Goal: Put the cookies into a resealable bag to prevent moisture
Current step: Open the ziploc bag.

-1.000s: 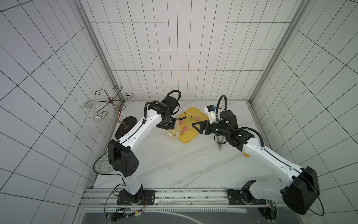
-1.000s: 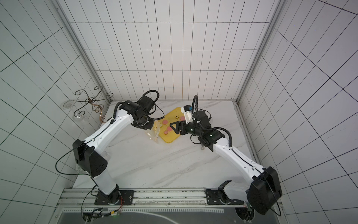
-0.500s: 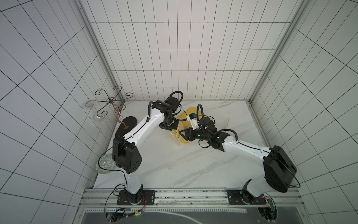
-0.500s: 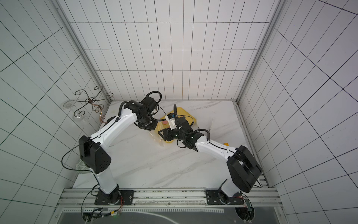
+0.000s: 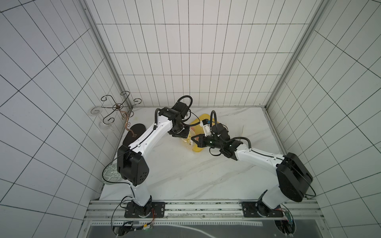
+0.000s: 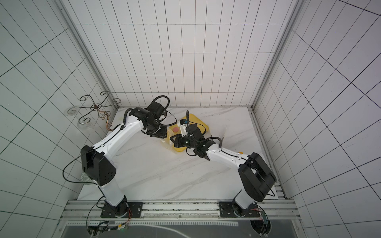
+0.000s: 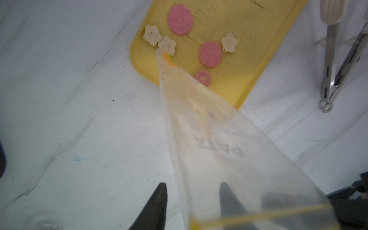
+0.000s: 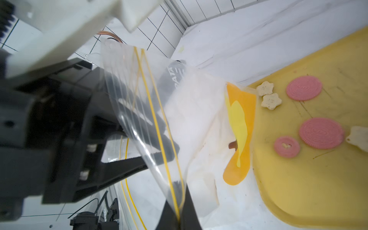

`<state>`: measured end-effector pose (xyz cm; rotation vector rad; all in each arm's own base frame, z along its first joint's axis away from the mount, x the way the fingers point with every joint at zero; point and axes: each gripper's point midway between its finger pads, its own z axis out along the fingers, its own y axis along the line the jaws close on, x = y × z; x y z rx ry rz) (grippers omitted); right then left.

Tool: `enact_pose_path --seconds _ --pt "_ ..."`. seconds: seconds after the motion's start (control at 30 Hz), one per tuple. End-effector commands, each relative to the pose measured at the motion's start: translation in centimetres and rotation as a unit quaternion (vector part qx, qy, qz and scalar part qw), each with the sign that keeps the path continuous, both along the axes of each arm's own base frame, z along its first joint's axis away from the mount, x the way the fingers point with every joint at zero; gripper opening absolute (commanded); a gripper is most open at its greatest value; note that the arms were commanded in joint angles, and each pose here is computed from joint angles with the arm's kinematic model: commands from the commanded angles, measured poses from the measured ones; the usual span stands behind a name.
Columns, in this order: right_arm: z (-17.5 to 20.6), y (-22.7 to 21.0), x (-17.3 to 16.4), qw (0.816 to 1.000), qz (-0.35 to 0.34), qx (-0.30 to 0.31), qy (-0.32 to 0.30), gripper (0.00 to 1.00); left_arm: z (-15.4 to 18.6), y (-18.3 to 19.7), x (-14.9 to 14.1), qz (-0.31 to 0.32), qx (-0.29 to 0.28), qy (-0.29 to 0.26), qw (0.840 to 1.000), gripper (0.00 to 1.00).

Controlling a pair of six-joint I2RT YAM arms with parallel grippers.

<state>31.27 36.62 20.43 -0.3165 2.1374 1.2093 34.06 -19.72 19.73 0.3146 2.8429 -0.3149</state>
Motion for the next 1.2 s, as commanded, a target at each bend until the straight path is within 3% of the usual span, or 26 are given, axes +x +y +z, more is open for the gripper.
enact_pose_path --seconds 0.0,0.23,0.4,0.53,0.63,0.8,0.87,1.0,1.13,1.17 --pt "0.3 -0.2 0.2 0.998 -0.009 0.039 0.055 0.00 3.2 -0.5 0.4 0.015 -0.067 -0.042 0.997 0.49" --pt "-0.2 -0.2 0.4 0.994 -0.016 0.048 0.100 0.00 3.3 -1.3 -1.0 0.016 -0.123 -0.030 0.992 0.46" --pt "-1.2 -0.4 0.2 0.992 -0.019 0.045 0.118 0.00 3.9 -1.1 -1.3 0.016 -0.125 -0.039 0.991 0.24" --pt "-0.7 0.0 0.2 0.991 -0.012 0.058 0.117 0.00 3.0 -1.2 -1.2 0.010 -0.124 -0.027 0.992 0.13" --pt "-1.2 -0.3 -0.2 0.990 -0.013 0.065 0.128 0.00 3.0 -0.6 -0.8 0.013 -0.107 -0.032 0.994 0.00" --pt "-3.2 -1.8 0.4 0.986 -0.053 0.044 0.150 0.01 3.0 2.7 -1.3 0.020 -0.016 -0.030 0.999 0.00" --pt "-3.7 -2.2 0.9 0.987 -0.068 0.023 0.147 0.05 3.2 3.2 -1.8 0.019 -0.005 -0.029 0.999 0.00" --pt "-3.6 -2.3 1.4 0.990 -0.066 0.002 0.122 0.18 3.2 1.8 -2.3 0.009 -0.046 -0.023 0.999 0.00" --pt "-0.3 -2.3 1.5 0.998 -0.044 -0.002 0.046 0.32 2.9 0.3 -2.2 -0.002 -0.062 -0.011 0.998 0.00" --pt "0.9 -2.5 1.3 0.999 -0.038 -0.006 0.019 0.42 3.0 0.2 -2.0 -0.003 -0.064 -0.013 0.998 0.00"
